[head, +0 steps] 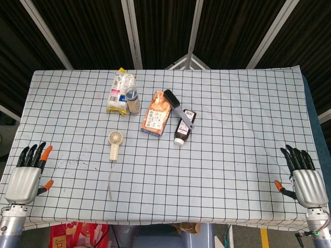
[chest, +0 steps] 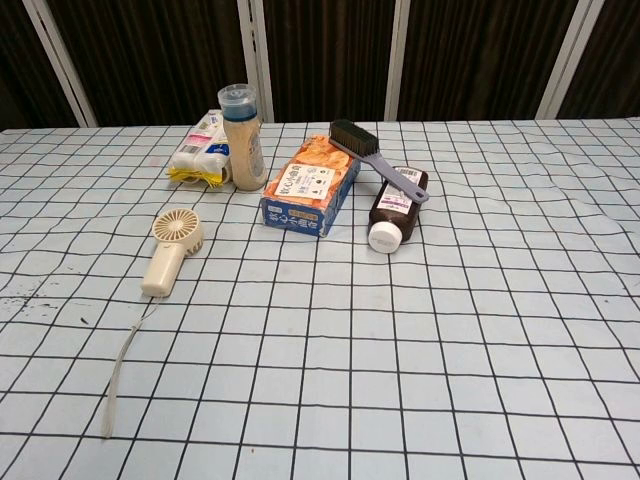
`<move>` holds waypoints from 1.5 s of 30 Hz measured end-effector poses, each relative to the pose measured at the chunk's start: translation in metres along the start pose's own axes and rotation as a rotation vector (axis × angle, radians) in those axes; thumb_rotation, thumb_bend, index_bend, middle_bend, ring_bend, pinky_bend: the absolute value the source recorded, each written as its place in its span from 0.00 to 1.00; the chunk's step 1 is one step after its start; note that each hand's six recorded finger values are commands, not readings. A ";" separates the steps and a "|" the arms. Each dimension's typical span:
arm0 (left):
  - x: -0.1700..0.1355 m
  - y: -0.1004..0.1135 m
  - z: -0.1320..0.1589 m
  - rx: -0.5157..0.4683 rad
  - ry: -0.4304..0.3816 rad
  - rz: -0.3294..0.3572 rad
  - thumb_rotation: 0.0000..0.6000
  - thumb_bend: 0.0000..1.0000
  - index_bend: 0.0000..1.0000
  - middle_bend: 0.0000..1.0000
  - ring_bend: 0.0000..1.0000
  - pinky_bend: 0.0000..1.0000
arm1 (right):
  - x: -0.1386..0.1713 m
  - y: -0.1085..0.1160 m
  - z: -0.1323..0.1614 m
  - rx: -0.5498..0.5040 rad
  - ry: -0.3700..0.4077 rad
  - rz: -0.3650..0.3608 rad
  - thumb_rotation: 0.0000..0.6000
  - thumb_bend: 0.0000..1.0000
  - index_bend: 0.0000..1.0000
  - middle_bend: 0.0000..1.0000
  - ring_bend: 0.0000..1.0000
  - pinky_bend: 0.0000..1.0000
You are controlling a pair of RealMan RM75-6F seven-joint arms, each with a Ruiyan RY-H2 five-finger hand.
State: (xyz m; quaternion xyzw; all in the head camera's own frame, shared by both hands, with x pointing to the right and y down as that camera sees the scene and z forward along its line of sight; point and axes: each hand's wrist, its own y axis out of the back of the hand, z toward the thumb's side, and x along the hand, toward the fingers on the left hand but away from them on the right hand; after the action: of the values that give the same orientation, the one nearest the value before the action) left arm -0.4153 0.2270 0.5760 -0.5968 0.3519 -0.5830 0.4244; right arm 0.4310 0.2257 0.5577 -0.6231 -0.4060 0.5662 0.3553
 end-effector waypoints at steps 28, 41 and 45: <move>0.071 -0.034 0.053 0.071 -0.016 -0.156 1.00 0.72 0.09 0.92 0.70 0.63 | 0.000 0.000 -0.001 -0.008 0.001 0.004 1.00 0.28 0.04 0.00 0.00 0.00; 0.102 -0.065 0.130 0.077 -0.098 -0.259 1.00 0.75 0.20 0.92 0.70 0.63 | -0.001 0.000 -0.002 -0.015 0.006 0.011 1.00 0.28 0.04 0.00 0.00 0.00; 0.101 -0.069 0.136 0.080 -0.106 -0.264 1.00 0.75 0.20 0.92 0.70 0.63 | 0.000 0.000 -0.002 -0.014 0.006 0.010 1.00 0.28 0.04 0.00 0.00 0.00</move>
State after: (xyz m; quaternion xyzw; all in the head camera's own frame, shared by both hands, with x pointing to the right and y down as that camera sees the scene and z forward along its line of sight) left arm -0.2780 0.1746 0.6845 -0.6504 0.2242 -0.6149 0.3855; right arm 0.4327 0.2252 0.5579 -0.6293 -0.4056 0.5634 0.3494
